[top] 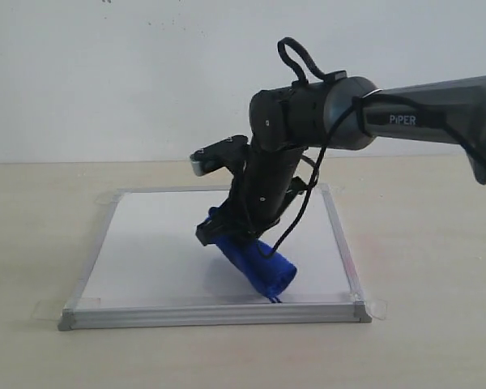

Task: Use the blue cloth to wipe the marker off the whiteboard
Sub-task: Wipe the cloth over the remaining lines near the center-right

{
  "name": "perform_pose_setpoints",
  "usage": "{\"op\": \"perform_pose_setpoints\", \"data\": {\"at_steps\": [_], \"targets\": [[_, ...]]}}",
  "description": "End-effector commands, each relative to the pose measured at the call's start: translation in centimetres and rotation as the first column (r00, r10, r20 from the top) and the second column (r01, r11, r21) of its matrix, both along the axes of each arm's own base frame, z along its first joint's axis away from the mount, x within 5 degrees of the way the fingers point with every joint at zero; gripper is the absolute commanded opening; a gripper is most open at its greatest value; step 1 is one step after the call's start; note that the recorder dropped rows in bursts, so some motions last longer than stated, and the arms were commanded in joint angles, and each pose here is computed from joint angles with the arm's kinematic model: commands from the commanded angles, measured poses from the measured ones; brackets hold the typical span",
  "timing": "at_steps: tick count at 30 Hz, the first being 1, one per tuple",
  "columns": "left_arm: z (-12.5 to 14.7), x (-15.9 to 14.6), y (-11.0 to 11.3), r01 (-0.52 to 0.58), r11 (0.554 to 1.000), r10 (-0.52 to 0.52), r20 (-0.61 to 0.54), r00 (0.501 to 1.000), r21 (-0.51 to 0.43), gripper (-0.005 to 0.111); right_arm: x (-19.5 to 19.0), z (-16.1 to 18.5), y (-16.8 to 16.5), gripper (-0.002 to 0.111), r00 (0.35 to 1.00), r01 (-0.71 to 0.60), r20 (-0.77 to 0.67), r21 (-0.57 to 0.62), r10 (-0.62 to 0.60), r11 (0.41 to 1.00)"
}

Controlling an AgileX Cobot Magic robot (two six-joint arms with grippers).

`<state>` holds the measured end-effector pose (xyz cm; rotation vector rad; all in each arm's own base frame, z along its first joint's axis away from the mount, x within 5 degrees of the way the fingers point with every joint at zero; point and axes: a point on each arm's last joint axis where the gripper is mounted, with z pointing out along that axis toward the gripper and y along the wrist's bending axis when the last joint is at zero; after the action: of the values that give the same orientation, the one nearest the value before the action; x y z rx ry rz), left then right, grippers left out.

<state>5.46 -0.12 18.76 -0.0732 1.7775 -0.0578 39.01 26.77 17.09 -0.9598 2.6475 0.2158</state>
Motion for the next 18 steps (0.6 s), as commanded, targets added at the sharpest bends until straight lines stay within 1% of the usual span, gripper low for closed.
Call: {"op": "perform_pose_setpoints", "data": {"at_steps": [1,5,7,8,9,10,13,16,18], "targets": [[-0.1,0.0,0.0,-0.002,1.000,0.002,-0.003,1.000,0.009,0.004,-0.8,0.8,2.9,-0.001,0.988,-0.125,0.105,0.090,0.115,0.988],[-0.1,0.0,0.0,-0.002,1.000,0.002,-0.003,1.000,0.009,0.004,-1.4,1.4,5.1,-0.001,0.972,-0.149,0.206,0.153,0.116,0.977],[-0.1,0.0,0.0,-0.002,1.000,0.002,-0.003,1.000,0.009,0.004,-1.3,1.2,5.9,-0.001,0.979,-0.056,0.205,0.230,0.008,0.972],[-0.1,0.0,0.0,-0.002,1.000,0.002,-0.003,1.000,0.009,0.004,-1.0,0.5,5.9,-0.001,0.983,0.050,0.155,0.269,-0.094,0.962],[-0.1,0.0,0.0,-0.002,1.000,0.002,-0.003,1.000,0.009,0.004,-0.9,0.0,5.8,-0.001,0.981,0.098,0.136,0.270,-0.139,0.958],[-0.1,0.0,0.0,-0.002,1.000,0.002,-0.003,1.000,0.009,0.004,-0.6,-1.1,5.4,-0.001,0.977,0.153,0.112,0.237,-0.184,0.959],[-0.1,0.0,0.0,-0.002,1.000,0.002,-0.003,1.000,0.009,0.004,-0.2,-3.0,4.1,-0.001,0.972,0.205,0.091,0.120,-0.217,0.971],[-0.1,0.0,0.0,-0.002,1.000,0.002,-0.003,1.000,0.009,0.004,0.8,-3.6,1.0,-0.001,0.960,0.261,0.124,-0.075,-0.250,0.962],[-0.1,0.0,0.0,-0.002,1.000,0.002,-0.003,1.000,0.009,0.004,1.4,-3.6,-1.5,-0.001,0.951,0.298,0.165,-0.251,-0.263,0.921]]}}
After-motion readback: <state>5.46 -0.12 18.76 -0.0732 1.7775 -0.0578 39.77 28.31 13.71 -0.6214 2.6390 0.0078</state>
